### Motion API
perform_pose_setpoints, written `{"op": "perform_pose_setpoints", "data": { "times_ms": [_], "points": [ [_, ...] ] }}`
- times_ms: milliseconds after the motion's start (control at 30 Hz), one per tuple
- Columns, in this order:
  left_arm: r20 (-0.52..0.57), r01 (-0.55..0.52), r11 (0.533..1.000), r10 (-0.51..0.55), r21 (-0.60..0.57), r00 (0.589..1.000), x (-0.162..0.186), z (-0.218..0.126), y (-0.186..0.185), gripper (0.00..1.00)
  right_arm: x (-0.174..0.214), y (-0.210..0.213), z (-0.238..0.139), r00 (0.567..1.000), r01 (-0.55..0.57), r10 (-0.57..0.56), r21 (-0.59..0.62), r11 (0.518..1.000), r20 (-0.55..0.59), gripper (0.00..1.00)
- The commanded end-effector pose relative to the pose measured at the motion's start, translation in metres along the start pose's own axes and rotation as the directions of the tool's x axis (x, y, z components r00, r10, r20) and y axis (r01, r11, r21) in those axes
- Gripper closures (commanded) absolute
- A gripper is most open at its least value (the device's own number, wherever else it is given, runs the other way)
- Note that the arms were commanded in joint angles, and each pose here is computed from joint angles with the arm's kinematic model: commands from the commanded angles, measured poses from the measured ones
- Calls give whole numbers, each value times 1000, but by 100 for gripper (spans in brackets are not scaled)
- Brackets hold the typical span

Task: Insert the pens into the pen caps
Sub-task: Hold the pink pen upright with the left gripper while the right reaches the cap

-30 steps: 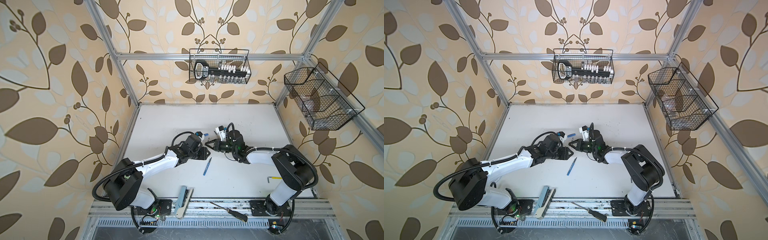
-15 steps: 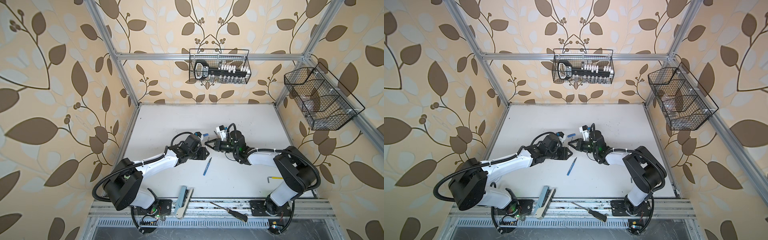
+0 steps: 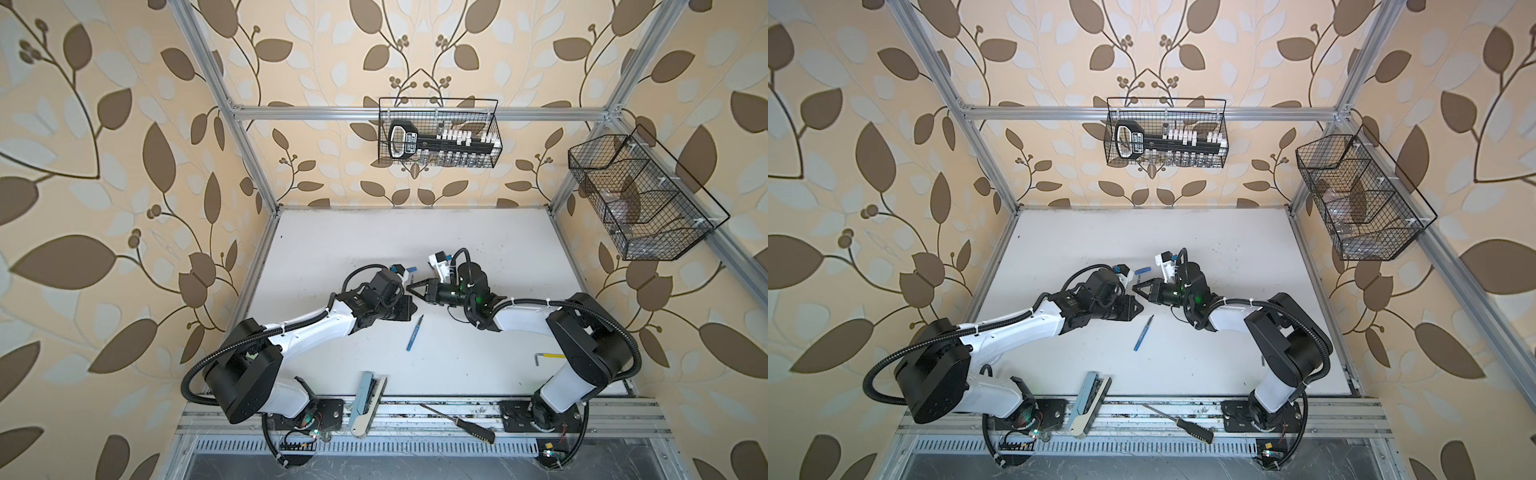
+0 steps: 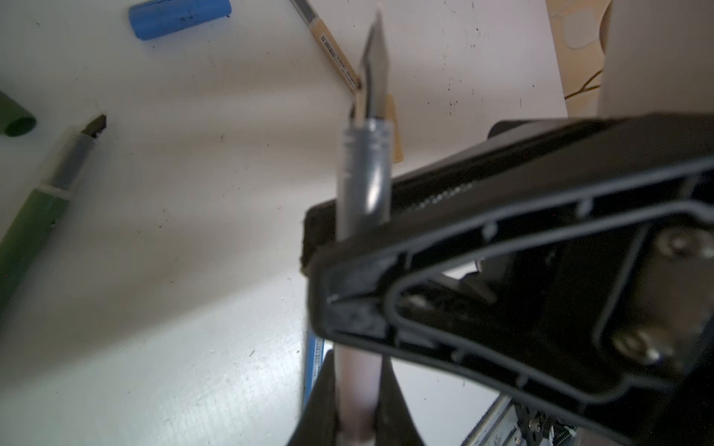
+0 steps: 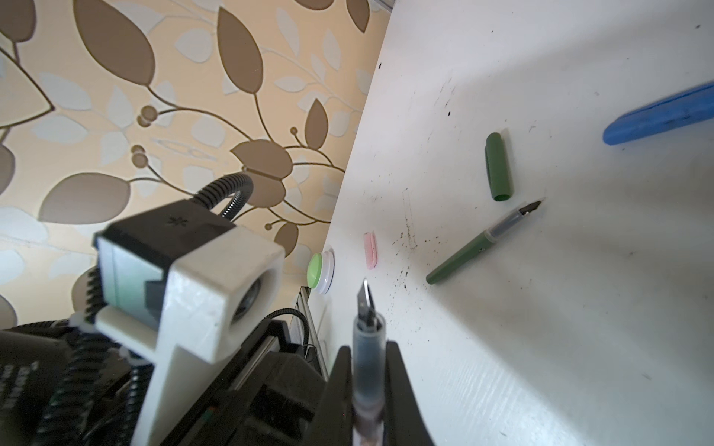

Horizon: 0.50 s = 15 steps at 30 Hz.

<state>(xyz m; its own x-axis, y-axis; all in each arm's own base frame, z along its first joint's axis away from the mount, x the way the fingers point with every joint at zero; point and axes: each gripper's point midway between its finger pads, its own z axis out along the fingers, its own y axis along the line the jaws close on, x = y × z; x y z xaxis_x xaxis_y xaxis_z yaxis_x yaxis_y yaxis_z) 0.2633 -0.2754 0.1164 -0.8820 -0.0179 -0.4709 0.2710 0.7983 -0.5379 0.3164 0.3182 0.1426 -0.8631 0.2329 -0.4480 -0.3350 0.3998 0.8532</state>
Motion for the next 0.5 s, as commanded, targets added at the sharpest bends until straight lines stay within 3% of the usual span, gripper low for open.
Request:
{"op": "perform_pose_setpoints", "data": {
  "times_ms": [0, 100, 233, 333, 467],
  "points": [
    [65, 36, 988, -26, -152, 998, -11, -27, 27, 93, -8, 12, -6, 997, 80, -81, 36, 996, 12, 69],
    [91, 88, 967, -68, -238, 994, -12, -50, 50, 96, -17, 19, -12, 985, 169, -171, 116, 979, 4, 60],
    [158, 201, 931, -158, -306, 975, -15, -88, 82, 95, -27, 24, -18, 959, 281, -281, 238, 930, -35, 58],
    [209, 189, 937, -130, -295, 969, -22, -110, 85, 94, -29, 32, -11, 943, 332, -324, 255, 908, -72, 57],
    [293, 199, 897, -83, -394, 953, -35, -154, 97, 93, -13, 38, 14, 915, 402, -374, 256, 879, -150, 55]
  ]
}}
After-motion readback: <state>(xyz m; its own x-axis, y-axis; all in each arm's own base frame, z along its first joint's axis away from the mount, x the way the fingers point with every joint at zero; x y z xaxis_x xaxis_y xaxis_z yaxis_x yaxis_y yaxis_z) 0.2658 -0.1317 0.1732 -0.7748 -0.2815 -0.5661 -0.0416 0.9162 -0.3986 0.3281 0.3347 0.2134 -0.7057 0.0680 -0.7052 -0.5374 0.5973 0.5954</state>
